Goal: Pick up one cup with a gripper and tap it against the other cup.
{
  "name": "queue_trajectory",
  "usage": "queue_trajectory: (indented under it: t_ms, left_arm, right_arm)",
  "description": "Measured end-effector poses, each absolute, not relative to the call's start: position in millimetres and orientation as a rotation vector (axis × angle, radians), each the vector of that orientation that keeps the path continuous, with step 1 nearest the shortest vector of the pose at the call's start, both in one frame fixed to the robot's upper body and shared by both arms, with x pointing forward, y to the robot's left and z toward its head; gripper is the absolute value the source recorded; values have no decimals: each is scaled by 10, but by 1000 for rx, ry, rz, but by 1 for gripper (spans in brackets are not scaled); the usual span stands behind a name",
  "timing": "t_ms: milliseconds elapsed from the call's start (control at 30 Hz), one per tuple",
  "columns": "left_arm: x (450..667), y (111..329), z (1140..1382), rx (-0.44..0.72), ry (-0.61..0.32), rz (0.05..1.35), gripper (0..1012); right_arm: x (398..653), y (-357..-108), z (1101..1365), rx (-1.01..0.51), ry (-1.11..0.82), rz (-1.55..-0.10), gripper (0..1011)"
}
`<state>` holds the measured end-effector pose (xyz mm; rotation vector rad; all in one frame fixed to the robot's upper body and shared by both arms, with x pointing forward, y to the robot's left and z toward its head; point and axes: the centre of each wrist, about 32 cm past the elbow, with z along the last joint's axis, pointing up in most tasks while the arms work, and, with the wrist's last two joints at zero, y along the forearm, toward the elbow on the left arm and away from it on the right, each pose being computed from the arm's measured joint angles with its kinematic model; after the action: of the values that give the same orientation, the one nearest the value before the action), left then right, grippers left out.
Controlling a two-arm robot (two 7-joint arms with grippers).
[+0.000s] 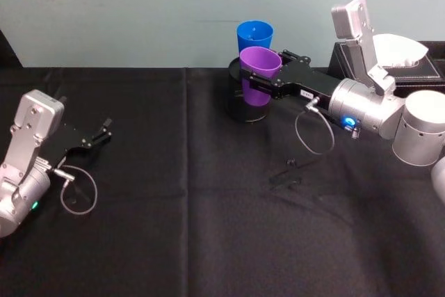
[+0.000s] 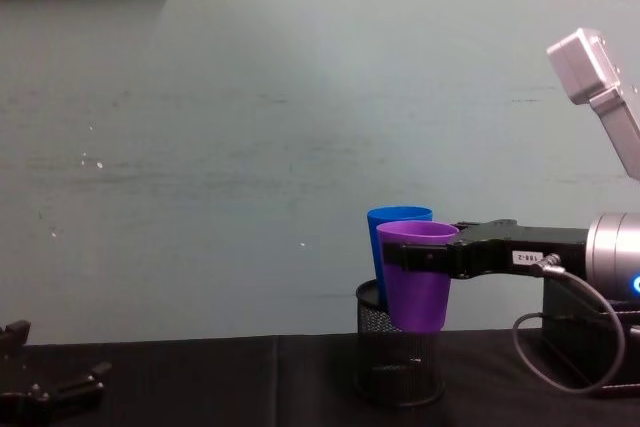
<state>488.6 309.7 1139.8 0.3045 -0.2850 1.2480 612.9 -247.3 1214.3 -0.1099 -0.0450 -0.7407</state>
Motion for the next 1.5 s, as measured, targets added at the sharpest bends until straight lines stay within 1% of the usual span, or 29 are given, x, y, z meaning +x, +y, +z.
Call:
queue_trajectory:
  t_ms: [533, 1500]
  left_arm:
    - [4886, 3097, 11398, 304, -285, 1248, 1005]
    - [4886, 3097, 11398, 304, -285, 1248, 1005]
  right_arm:
    - [6249, -2461, 12175, -113, -45, -750, 728]
    - [6381, -2445, 12222, -116, -47, -761, 728]
